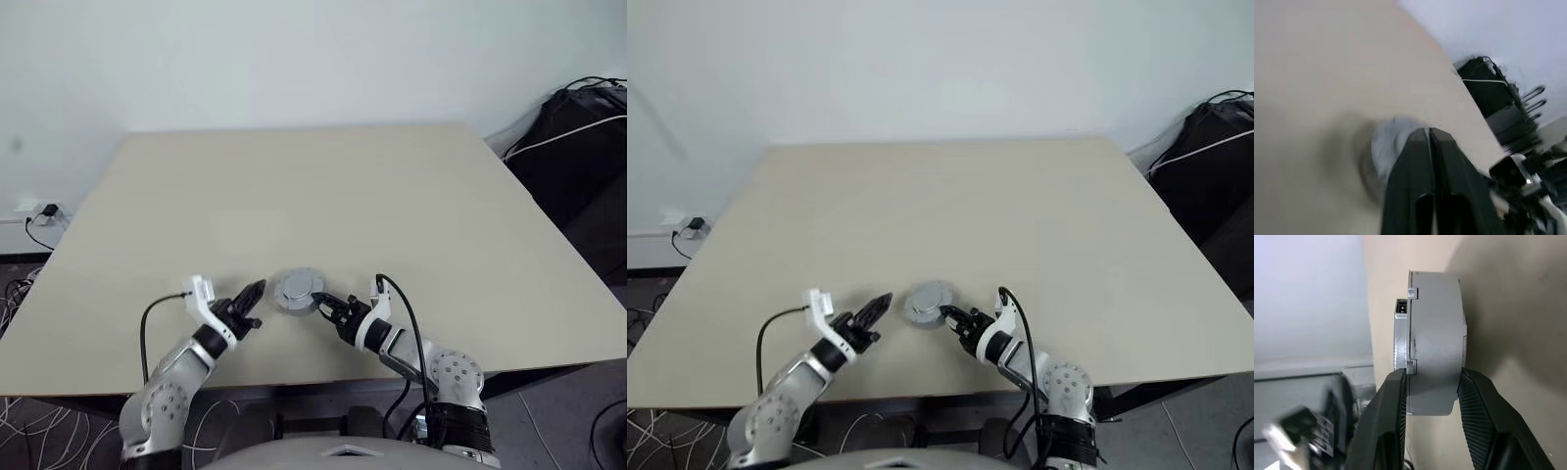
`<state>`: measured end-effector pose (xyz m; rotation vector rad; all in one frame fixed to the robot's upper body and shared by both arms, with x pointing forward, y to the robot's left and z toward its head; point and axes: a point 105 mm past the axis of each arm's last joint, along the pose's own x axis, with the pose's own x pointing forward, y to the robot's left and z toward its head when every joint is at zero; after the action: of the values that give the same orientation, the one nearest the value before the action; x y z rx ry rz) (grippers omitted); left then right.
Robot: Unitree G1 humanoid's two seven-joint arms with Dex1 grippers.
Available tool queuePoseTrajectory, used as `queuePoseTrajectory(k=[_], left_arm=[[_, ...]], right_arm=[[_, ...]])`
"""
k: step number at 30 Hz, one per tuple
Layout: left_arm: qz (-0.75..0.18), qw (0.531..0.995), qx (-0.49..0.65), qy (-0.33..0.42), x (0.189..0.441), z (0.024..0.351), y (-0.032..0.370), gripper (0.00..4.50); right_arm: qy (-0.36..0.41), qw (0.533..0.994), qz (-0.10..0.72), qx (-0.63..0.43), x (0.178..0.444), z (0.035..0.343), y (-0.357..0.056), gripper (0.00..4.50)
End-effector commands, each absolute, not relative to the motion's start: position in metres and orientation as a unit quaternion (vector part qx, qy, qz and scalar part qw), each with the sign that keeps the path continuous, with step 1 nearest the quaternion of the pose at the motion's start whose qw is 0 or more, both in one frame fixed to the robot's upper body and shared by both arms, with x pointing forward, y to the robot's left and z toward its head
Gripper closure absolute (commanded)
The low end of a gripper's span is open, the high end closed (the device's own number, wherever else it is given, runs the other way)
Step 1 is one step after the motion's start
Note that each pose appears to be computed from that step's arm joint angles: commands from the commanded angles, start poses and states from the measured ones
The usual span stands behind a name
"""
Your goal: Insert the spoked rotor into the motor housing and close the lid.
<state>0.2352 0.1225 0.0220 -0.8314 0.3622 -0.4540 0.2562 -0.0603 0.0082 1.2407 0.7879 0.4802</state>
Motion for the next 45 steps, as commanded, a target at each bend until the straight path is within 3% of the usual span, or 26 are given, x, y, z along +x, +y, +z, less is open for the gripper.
queuePoseTrajectory(k=[1,11,19,27,45], left_arm=[[-0.211,0.843,-0.458,0.186,0.224,0.019,0.121,3.23],[-0.155,0.732,-0.649,0.141,0.212,0.021,0.125,0.02],[-0.163,0.687,-0.695,0.138,0.210,0.022,0.113,0.00],[-0.197,0.670,-0.709,0.103,0.216,0.038,0.109,0.00],[-0.216,0.658,-0.716,0.084,0.221,0.045,0.104,0.00]], right_arm=[[0.299,0.696,0.269,0.595,0.264,0.044,-0.044,3.27],[0.257,0.683,0.304,0.613,0.266,0.072,-0.043,3.27],[0.249,0.674,0.333,0.611,0.262,0.087,-0.039,3.27],[0.289,0.661,0.348,0.599,0.246,0.080,-0.032,3.27],[0.326,0.645,0.369,0.584,0.230,0.076,-0.025,3.27]])
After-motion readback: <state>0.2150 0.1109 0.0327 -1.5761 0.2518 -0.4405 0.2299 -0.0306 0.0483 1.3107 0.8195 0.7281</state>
